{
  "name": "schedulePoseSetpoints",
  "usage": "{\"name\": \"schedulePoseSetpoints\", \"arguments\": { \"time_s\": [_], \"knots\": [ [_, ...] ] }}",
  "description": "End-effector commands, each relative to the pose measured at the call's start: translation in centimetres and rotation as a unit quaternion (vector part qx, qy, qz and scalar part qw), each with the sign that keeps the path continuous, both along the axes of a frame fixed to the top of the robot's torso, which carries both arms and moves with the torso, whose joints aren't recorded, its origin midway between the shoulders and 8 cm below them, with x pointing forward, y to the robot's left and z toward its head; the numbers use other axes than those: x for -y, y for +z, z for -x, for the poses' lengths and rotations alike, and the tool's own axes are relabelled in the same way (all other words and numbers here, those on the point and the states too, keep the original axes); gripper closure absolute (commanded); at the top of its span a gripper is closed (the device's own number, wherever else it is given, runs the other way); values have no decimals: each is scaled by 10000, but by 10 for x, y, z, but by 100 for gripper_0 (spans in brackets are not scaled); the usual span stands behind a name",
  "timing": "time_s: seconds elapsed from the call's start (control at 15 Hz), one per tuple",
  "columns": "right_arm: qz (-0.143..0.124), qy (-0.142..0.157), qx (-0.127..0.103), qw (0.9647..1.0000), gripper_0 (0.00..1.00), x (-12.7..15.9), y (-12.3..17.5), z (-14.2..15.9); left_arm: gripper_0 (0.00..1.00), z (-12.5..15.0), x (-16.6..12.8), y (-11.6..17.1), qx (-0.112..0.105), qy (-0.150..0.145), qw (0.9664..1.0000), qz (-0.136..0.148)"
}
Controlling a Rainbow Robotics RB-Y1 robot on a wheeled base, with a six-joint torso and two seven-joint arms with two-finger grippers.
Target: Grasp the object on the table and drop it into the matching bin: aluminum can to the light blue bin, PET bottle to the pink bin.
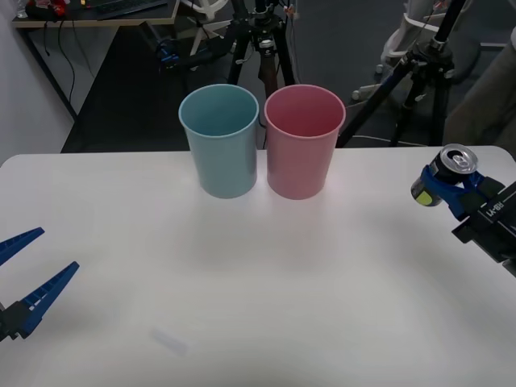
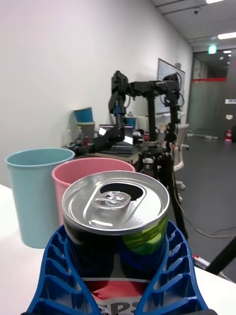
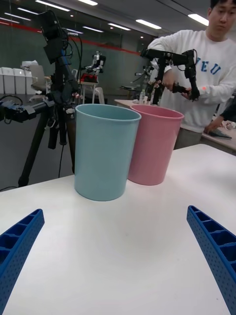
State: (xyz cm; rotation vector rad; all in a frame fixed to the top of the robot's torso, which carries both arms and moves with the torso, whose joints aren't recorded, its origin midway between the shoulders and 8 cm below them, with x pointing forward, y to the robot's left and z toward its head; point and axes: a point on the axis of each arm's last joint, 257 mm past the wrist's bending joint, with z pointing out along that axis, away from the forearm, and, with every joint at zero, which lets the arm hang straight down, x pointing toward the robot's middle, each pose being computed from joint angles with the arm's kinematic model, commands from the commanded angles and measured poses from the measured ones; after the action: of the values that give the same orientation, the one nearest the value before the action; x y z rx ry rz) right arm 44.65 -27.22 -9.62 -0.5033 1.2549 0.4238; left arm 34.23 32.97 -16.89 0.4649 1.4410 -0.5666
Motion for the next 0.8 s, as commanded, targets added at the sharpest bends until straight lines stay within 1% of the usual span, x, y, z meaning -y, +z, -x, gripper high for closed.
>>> {"name": "schedulePoseSetpoints", "arguments": {
  "time_s": [0.07,0.13,0.2,0.27,0.47,0.53,0.67,0.73,0.8],
  "knots": [
    [-76,489,95,9987,100,-10,24,18,0,0,0,0,0,0,10000,0],
    [-98,679,100,9976,100,-18,31,23,0,0,0,0,0,0,10000,0],
    [-72,890,113,9959,100,-33,39,27,0,0,0,0,0,0,10000,0],
    [-60,1027,108,9946,100,-45,43,28,0,0,0,0,0,0,10000,0],
    [22,1406,228,9898,100,-93,55,18,0,0,0,0,0,0,10000,0],
    [2,1489,246,9886,100,-113,58,11,0,0,0,0,0,0,10000,0],
    [-14,1563,251,9874,100,-144,63,-1,0,0,0,0,0,0,10000,0],
    [-68,1623,260,9864,100,-159,67,-5,0,0,0,0,0,0,10000,0],
    [-125,1629,270,9862,100,-172,72,-9,0,0,0,0,0,0,10000,0]
  ]
}}
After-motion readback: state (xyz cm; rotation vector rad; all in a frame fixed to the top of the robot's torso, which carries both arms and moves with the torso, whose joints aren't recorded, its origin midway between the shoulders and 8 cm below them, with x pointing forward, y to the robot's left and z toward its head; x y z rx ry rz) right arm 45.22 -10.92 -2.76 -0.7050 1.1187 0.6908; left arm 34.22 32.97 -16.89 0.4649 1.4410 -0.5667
